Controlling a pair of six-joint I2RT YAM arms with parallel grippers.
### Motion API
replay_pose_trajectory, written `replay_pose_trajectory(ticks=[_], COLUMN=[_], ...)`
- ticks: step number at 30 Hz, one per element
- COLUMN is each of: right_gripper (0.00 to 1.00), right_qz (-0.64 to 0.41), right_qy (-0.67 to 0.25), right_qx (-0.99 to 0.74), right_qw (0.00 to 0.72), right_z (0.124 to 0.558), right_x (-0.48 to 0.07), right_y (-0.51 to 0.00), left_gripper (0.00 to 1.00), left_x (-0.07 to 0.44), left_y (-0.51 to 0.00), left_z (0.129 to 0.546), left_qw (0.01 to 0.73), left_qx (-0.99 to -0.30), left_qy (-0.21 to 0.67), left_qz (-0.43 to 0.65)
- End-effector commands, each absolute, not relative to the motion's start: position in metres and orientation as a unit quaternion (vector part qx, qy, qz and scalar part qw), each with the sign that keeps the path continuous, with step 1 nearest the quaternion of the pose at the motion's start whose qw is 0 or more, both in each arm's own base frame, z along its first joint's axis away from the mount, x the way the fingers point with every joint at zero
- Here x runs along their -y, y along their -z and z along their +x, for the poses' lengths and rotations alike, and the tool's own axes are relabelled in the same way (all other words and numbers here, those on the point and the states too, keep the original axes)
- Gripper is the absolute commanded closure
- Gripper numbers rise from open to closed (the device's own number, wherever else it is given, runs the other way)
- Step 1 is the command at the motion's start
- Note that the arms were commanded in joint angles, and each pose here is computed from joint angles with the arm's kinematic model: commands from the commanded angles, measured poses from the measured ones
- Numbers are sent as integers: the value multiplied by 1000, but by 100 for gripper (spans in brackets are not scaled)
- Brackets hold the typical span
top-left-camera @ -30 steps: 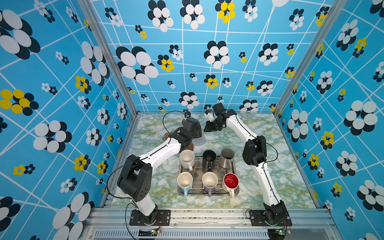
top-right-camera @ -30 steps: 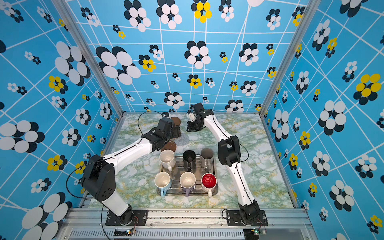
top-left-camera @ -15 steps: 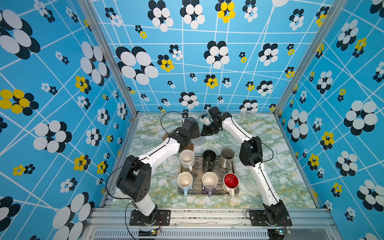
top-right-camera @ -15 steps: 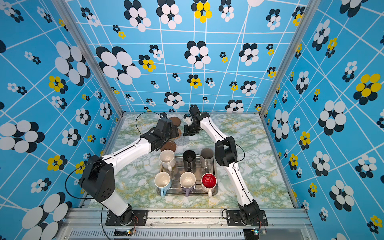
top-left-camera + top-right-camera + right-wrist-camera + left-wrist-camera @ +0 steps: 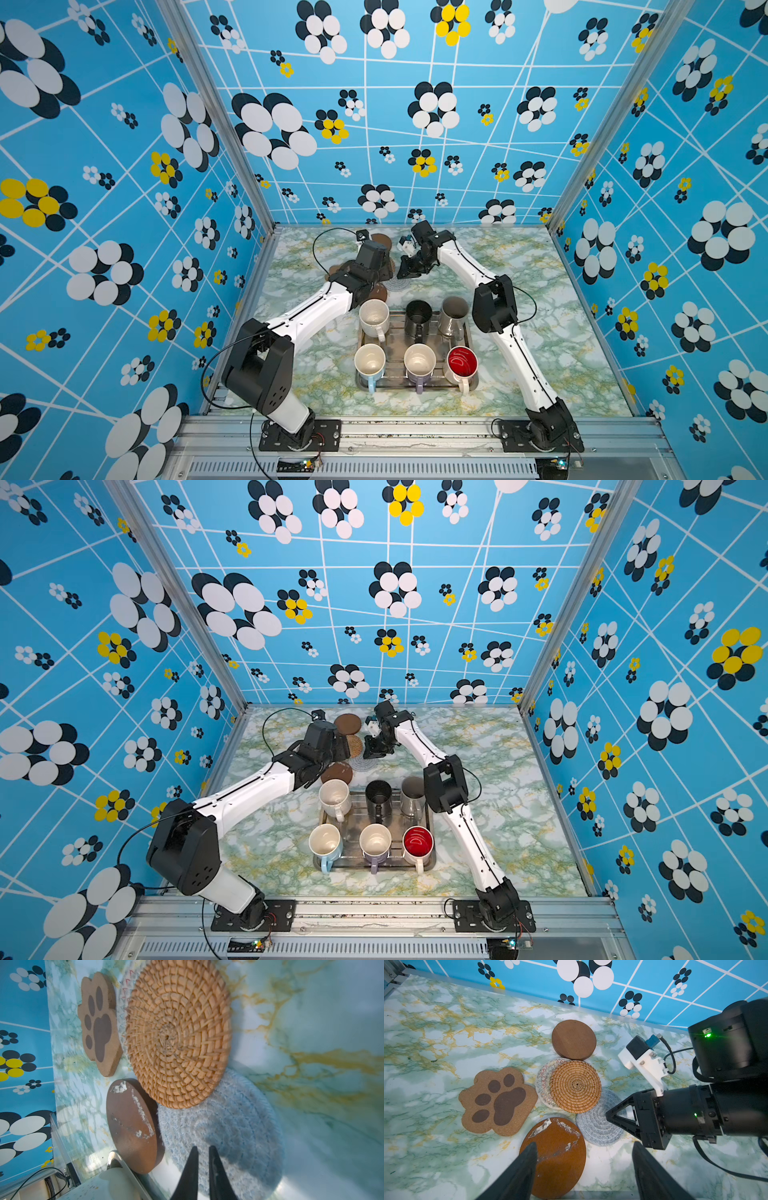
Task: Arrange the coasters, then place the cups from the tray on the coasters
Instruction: 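Push the grey knitted coaster away from the cluster with the right gripper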
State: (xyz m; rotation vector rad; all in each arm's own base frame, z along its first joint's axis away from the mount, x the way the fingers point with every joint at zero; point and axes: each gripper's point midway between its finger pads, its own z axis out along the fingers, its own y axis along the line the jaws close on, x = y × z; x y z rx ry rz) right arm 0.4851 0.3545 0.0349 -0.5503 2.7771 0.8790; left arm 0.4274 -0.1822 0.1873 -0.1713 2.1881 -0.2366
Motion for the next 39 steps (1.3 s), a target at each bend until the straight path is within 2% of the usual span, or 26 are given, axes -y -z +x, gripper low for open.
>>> replay_pose_trajectory(ticks=[1,14,20,27,39], right_gripper=[84,82,86,88,97], right_qz=[-171,-146,-127,-115,-81], right_qy=[-282,-254,-267,-255,-213], right_qx=[-940,-953,-953,-958,-972], right_qw=[88,75,67,67,60], right_z=[488,494,500,506,513], right_x=[-353,-334,-317,-293,-233], right_y=[-28,-5,-12,-14,-15], left_gripper=[27,28,28,28,28], left_x=[174,165,163,162,161], left_y=[-198,-199,-199,-201,-201], left_z=[427,422,421,419,418], left_qw=[464,465,466,468,470], left_qx=[-876,-876,-875,-873,-873], left_qy=[99,90,89,92,91], left_qz=[-87,-93,-96,-98,-97])
